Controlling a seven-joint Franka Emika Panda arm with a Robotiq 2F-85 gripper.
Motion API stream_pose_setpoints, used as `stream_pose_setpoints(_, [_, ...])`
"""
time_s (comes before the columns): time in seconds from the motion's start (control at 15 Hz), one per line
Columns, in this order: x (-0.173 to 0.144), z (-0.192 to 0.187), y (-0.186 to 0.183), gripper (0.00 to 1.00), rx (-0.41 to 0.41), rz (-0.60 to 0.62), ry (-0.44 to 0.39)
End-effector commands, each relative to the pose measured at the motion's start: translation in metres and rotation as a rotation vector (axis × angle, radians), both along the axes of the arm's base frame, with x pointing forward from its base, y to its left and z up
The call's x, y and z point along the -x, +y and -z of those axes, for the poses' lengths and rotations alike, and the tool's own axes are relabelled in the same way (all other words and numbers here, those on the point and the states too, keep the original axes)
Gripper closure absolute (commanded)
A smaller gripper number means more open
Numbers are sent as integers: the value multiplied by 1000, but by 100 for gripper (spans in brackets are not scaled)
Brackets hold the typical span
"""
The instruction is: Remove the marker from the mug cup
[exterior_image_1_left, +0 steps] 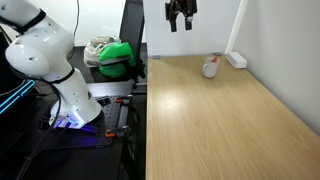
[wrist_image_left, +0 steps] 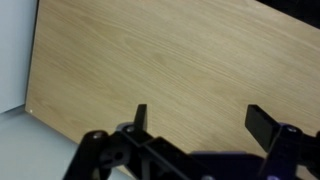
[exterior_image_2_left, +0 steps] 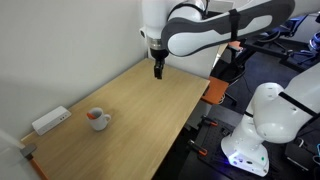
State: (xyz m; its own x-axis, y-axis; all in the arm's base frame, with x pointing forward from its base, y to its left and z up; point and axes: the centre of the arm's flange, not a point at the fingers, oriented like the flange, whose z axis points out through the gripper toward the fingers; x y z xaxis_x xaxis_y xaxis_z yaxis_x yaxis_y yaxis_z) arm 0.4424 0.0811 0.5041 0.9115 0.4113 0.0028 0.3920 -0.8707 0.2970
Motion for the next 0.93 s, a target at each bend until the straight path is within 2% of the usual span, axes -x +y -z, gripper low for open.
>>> stream_pose_setpoints(0.0, [-18, 23, 4, 0, -32, -88, -79])
stream_pose_setpoints(0.27, [-39, 48, 14, 0, -114, -147, -163])
stream_pose_setpoints(0.67, [-63, 79, 34, 0, -309, -213, -278])
stream_pose_setpoints(0.87, [-72, 93, 48, 0, -380, -225, -318])
